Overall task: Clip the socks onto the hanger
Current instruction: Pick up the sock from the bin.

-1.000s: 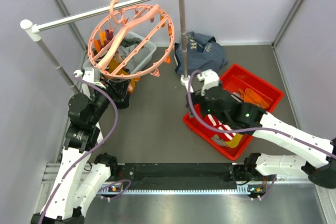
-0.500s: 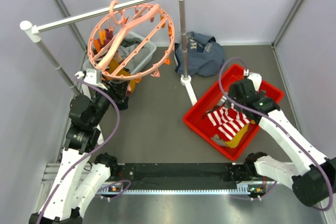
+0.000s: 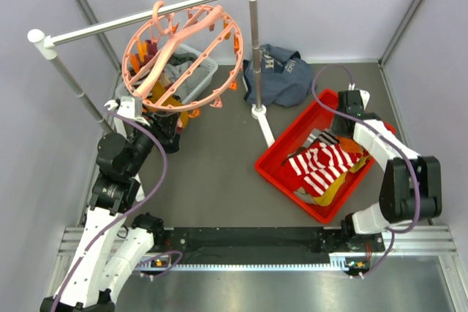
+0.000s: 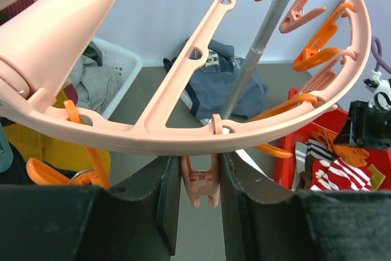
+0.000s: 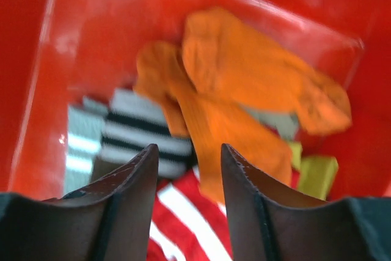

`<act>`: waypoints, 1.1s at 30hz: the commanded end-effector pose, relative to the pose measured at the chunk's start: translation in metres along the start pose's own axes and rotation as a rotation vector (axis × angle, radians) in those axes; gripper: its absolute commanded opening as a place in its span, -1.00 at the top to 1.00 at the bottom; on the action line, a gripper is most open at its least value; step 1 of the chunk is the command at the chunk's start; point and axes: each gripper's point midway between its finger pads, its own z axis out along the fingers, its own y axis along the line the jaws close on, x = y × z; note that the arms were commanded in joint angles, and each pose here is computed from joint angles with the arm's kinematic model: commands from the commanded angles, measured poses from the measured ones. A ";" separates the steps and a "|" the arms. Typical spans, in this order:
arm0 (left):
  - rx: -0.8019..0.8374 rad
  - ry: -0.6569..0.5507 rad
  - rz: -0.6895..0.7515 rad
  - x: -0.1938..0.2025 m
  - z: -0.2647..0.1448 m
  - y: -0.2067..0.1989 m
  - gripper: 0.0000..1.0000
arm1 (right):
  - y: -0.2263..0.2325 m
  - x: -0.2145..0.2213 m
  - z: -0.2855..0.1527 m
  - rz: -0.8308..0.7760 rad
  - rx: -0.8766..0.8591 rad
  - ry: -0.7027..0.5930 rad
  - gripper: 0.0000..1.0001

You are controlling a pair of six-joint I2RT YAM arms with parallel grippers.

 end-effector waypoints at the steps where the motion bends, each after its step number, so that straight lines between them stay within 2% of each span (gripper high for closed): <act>1: -0.021 0.016 0.014 0.006 0.000 0.005 1.00 | 0.019 -0.053 0.015 0.016 -0.072 -0.093 0.11; 9: -0.019 0.029 0.012 0.010 0.001 0.005 1.00 | 0.027 -0.053 0.045 -0.032 -0.053 -0.032 0.18; 19: -0.013 0.037 0.008 0.012 0.003 0.005 1.00 | 0.009 -0.036 0.041 -0.029 -0.051 -0.007 0.16; 27: -0.012 0.034 0.009 0.011 0.002 0.004 1.00 | 0.012 -0.023 0.043 -0.034 -0.087 0.015 0.17; 28: -0.012 0.034 0.007 0.011 0.002 0.004 1.00 | 0.013 -0.023 0.043 -0.033 -0.093 0.012 0.19; 31: -0.013 0.036 0.008 0.011 0.003 0.004 1.00 | 0.011 -0.024 0.043 -0.035 -0.084 0.010 0.46; 33: -0.014 0.035 0.008 0.011 0.003 0.005 1.00 | 0.010 -0.024 0.041 -0.035 -0.082 0.012 0.57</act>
